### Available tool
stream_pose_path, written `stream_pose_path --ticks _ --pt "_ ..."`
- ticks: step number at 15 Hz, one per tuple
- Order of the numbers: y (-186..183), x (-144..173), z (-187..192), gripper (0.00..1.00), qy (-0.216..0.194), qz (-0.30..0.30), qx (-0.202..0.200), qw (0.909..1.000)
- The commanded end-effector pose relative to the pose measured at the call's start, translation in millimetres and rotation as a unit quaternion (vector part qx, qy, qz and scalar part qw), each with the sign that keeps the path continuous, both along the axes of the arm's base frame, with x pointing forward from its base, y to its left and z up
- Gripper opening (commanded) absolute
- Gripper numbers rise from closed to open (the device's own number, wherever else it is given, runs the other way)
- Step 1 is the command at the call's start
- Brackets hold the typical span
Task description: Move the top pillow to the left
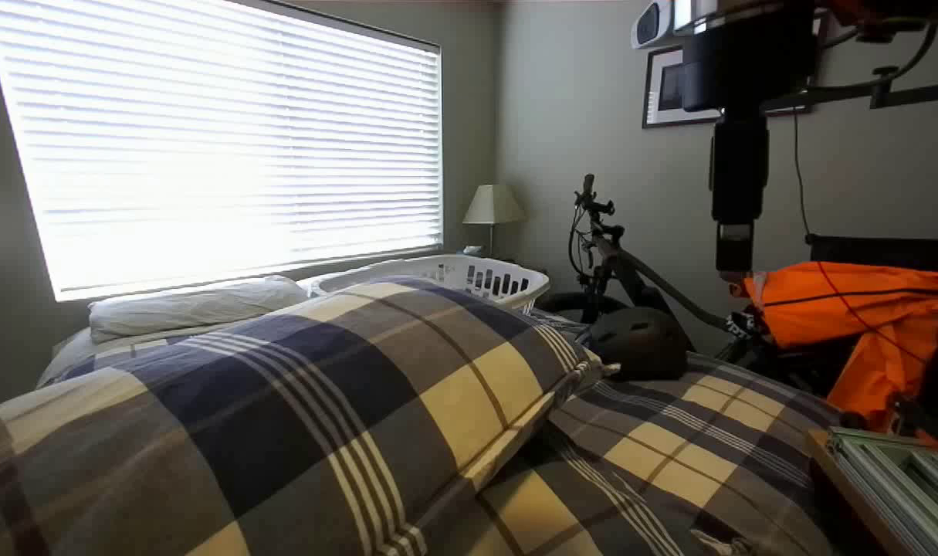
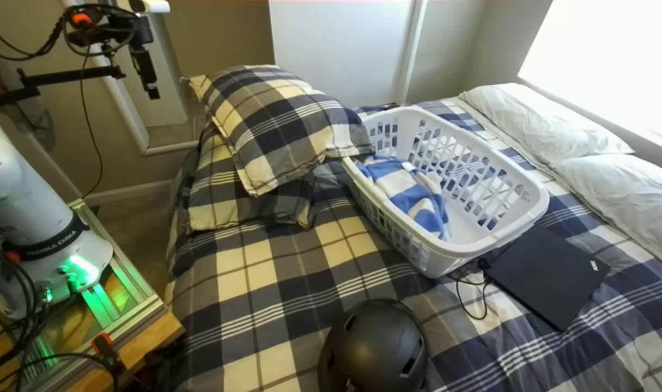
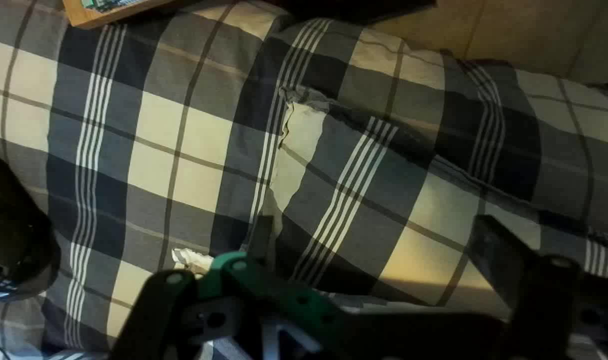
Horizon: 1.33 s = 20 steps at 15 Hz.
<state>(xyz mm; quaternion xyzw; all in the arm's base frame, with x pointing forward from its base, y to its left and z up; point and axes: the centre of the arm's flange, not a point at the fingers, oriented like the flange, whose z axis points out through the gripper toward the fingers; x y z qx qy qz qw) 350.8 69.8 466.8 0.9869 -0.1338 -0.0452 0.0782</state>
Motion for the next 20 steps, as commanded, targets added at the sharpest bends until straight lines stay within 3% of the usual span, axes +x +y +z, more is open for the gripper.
stream_pose_path --ticks 1,5,9,14,19,20 --pt "0.0 0.0 0.0 1.0 0.0 0.0 0.0 1.0" --pt "0.0 0.0 0.0 1.0 0.0 0.0 0.0 1.0" --pt "-53.0 -10.5 4.8 1.0 -0.079 0.011 -0.038 0.9961" --pt "-146.8 -16.0 4.5 1.0 -0.196 0.031 -0.046 0.9791" --pt "-227.6 -2.3 10.3 1.0 -0.316 0.051 0.017 0.9473" --pt "-203.8 -10.4 15.1 1.0 -0.284 0.034 -0.016 0.9582"
